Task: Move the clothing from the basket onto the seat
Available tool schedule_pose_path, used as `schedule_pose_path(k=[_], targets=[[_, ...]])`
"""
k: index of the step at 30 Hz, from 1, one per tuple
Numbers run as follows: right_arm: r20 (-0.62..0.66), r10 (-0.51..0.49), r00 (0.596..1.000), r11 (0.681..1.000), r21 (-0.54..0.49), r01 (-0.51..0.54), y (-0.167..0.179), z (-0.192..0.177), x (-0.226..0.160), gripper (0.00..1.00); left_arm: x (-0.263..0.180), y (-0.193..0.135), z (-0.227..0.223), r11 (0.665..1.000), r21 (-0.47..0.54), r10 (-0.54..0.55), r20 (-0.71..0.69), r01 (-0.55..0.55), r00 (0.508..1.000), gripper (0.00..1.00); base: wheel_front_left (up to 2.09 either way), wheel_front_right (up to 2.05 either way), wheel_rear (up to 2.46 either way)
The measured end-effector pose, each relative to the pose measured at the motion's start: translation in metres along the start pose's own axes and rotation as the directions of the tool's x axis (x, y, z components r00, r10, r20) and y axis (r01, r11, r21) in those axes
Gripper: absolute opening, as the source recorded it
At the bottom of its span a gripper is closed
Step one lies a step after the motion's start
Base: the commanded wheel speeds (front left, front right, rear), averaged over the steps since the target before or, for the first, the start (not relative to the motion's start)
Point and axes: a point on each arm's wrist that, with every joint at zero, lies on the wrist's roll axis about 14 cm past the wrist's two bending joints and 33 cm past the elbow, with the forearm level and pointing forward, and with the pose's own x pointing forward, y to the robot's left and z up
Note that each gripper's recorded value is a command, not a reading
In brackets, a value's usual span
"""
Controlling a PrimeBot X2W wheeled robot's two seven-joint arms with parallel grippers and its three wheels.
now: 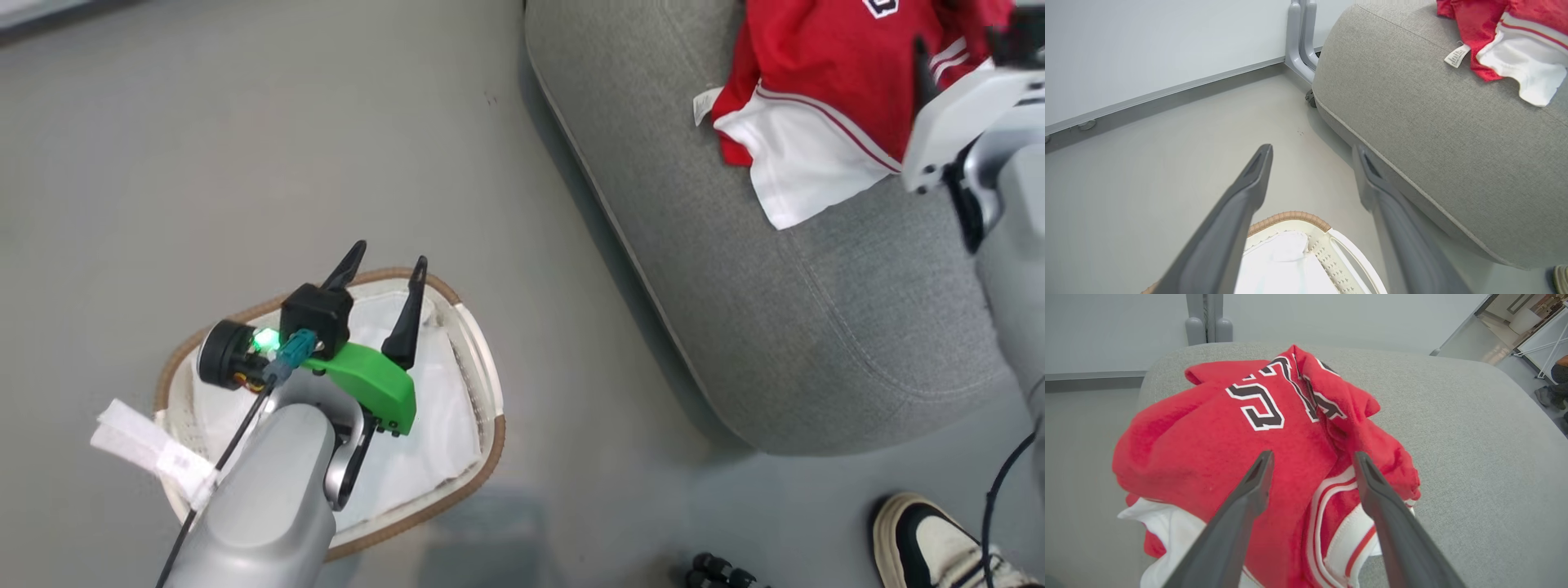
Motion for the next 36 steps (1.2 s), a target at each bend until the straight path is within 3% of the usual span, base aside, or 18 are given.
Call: schedule_pose_path(k=[7, 14, 27, 36], targets=[[0.082, 0.134, 0.988, 0.991, 0.006, -0.135, 0.057, 0.017, -0.010, 1.00, -0.022, 0.018, 0.025, 0.993, -0.014, 0.115, 0.060, -0.114, 0.992, 1.00, 0.00, 0.00, 0.00], [0.164, 0.270, 0.949, 0.961, 0.017, -0.276, 0.118, 0.036, -0.018, 1.00, -0.058, 0.049, 0.032, 0.966, -0.015, 0.259, 0.083, -0.258, 0.962, 1.00, 0.00, 0.00, 0.00], [0.348, 0.382, 0.856, 0.891, 0.109, -0.441, 0.181, 0.063, -0.051, 1.00, -0.137, 0.099, 0.051, 0.864, -0.052, 0.503, 0.162, -0.501, 0.849, 1.00, 0.00, 0.00, 0.00], [0.416, 0.380, 0.826, 0.868, 0.148, -0.474, 0.195, 0.066, -0.079, 1.00, -0.182, 0.117, 0.054, 0.793, -0.058, 0.605, 0.190, -0.607, 0.773, 1.00, 0.00, 0.00, 0.00]])
